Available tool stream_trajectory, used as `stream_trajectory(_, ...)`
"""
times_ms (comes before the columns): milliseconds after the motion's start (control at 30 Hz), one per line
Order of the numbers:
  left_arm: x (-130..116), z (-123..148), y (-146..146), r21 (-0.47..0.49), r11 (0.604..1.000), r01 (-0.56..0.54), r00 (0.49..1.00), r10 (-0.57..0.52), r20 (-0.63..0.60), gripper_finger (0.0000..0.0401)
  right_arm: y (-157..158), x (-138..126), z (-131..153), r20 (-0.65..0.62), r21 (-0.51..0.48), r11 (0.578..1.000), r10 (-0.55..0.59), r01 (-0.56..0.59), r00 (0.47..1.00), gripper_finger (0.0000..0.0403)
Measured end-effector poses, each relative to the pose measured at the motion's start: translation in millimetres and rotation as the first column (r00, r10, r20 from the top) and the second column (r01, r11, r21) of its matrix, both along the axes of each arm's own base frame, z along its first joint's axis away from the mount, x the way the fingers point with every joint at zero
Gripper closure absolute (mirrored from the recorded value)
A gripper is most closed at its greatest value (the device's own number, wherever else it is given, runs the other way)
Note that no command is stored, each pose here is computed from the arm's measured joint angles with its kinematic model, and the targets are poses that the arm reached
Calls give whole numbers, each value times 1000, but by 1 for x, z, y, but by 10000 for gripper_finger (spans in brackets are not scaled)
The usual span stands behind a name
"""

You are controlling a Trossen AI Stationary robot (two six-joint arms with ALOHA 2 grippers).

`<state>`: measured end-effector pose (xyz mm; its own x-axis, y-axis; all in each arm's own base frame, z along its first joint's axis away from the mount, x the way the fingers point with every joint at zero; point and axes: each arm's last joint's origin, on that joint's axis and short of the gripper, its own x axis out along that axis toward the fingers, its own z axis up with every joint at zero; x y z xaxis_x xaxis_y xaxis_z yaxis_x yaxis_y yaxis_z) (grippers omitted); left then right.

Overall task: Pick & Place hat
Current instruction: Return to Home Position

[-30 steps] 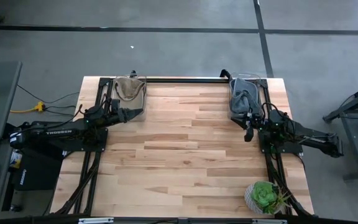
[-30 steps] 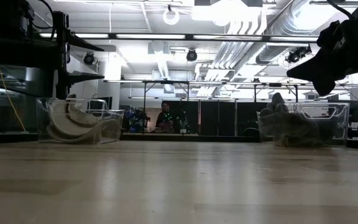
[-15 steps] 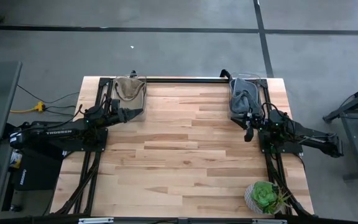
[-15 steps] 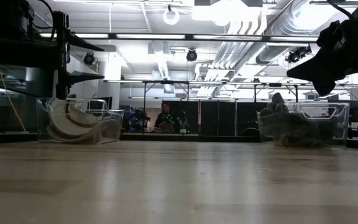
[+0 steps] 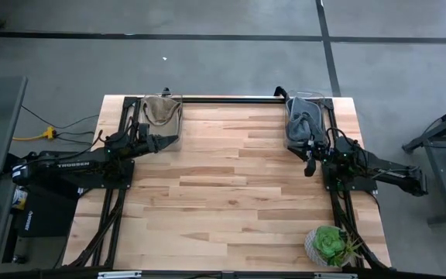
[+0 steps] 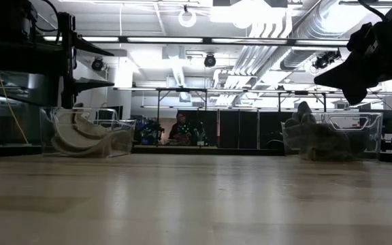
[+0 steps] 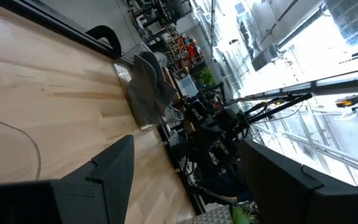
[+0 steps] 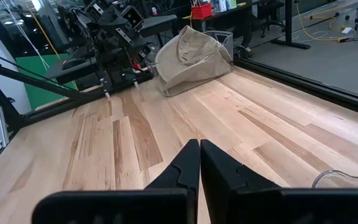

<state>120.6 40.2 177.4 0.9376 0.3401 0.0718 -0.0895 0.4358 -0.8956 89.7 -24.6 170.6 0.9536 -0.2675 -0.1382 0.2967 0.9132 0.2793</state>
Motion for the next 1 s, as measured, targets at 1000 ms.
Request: stream_trajectory(1000,0,0,0,0,1000,0,1000,0,0,149,0,0,0,0,0,1000,0,0,1000,395)
